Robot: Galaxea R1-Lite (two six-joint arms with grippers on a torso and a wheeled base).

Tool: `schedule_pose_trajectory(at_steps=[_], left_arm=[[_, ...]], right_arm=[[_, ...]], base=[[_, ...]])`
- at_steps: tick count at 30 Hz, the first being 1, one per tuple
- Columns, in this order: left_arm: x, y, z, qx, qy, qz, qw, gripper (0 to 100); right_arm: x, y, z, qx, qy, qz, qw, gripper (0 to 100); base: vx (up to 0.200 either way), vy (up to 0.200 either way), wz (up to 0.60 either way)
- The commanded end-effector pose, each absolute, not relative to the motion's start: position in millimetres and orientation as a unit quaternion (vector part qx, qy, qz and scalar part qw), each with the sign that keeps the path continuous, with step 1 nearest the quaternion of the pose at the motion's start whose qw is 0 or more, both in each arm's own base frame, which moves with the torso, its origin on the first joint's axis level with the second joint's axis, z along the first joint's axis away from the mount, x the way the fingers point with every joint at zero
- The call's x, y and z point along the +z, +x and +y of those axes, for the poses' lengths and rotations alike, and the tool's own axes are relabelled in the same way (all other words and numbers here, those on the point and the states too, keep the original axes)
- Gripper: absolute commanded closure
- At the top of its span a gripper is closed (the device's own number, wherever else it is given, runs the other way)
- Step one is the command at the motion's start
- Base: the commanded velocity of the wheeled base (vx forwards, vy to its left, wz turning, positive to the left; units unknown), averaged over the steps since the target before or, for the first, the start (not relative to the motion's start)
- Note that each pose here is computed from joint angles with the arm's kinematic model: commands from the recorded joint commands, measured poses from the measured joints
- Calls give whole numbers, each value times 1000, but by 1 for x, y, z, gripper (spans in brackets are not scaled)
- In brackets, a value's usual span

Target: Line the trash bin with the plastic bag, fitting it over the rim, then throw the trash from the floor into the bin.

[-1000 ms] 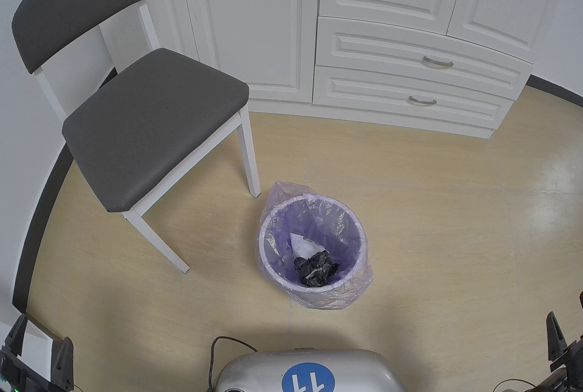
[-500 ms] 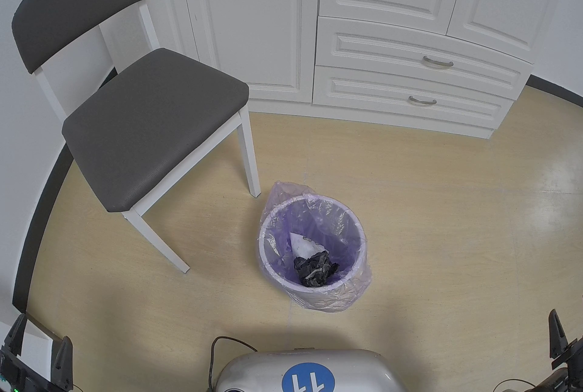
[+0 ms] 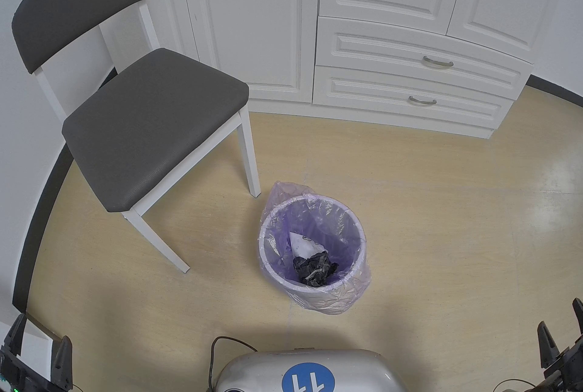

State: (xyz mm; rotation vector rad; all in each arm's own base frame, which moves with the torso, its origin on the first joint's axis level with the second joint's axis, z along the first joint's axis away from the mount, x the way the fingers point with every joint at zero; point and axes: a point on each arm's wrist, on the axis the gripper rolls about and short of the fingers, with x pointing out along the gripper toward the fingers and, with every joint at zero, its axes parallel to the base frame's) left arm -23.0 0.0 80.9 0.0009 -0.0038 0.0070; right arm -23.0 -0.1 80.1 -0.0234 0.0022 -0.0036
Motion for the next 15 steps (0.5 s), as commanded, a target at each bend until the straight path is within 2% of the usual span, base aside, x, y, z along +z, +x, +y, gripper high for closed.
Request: schedule_pose_trajectory(at_steps=[1,15], left_arm=[[76,-23,0,5,-1,-1,1000,0],[76,-23,0,5,-2,-1,1000,0]], right_arm=[[75,-23,0,7,-18,5,1000,0],[75,-23,0,5,-3,2,1000,0]], base=[[0,0,0],[0,0,0]])
